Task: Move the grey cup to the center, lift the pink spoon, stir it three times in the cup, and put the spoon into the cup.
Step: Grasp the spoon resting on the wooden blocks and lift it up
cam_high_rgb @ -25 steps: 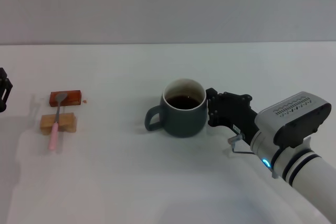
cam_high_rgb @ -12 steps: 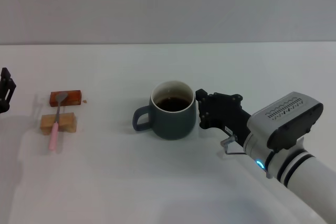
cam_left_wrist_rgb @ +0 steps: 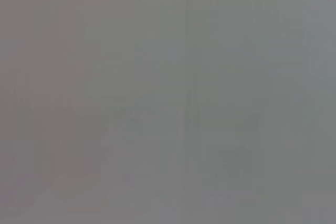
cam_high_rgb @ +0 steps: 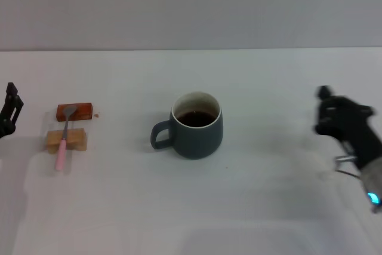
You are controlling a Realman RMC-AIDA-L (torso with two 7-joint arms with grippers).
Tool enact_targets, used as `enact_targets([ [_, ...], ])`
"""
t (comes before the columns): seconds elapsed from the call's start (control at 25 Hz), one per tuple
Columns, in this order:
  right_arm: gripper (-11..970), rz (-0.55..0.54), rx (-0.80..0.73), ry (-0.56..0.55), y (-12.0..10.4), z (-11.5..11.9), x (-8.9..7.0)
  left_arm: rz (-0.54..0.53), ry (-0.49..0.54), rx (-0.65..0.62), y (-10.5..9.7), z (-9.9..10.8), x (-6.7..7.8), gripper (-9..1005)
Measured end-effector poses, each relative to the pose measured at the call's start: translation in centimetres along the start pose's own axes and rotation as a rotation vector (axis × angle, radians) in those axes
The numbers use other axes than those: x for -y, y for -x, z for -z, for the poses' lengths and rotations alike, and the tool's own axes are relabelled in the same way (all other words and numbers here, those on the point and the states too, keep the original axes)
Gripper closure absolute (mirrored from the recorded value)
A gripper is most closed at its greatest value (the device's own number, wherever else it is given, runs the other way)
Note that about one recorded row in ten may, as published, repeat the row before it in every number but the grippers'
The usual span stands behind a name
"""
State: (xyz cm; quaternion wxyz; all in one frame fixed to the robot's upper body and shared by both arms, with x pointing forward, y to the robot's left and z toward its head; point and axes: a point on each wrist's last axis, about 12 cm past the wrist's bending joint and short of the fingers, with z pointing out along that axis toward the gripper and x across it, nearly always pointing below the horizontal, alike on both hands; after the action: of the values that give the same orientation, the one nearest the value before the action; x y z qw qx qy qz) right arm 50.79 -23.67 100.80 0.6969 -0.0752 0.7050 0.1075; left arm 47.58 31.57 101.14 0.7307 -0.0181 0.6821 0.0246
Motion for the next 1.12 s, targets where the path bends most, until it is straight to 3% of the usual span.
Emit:
enact_targets([
  [0.08, 960, 0.004, 0.037, -0.103, -0.1, 2.1, 2.1, 0.006, -0.018, 0.015, 0.0, 0.9, 0.3, 277],
  [0.12, 960, 0.004, 0.037, -0.103, -0.1, 2.1, 2.1, 0.006, -0.018, 0.015, 0.0, 0.9, 0.3, 277],
  [0.2, 959, 0.015, 0.061, -0.192, -0.2, 3.8, 4.0, 0.019, -0.057, 0.033, 0.0, 2.4, 1.0, 279],
  [0.4, 959, 0.026, 0.067, -0.289, -0.4, 5.6, 5.8, 0.028, -0.141, 0.006, -0.5, 4.0, 2.6, 282],
  [0.6, 959, 0.045, 0.054, -0.340, -0.6, 6.4, 6.9, 0.011, -0.216, -0.034, -1.2, 5.0, 3.7, 286],
  [0.88, 960, 0.051, 0.084, -0.426, -0.4, 7.9, 8.2, 0.000, -0.224, -0.072, -1.8, 5.9, 3.7, 291],
  [1.12, 960, 0.052, 0.077, -0.426, -0.5, 7.9, 8.2, -0.014, -0.258, -0.098, -2.2, 6.5, 4.0, 295],
])
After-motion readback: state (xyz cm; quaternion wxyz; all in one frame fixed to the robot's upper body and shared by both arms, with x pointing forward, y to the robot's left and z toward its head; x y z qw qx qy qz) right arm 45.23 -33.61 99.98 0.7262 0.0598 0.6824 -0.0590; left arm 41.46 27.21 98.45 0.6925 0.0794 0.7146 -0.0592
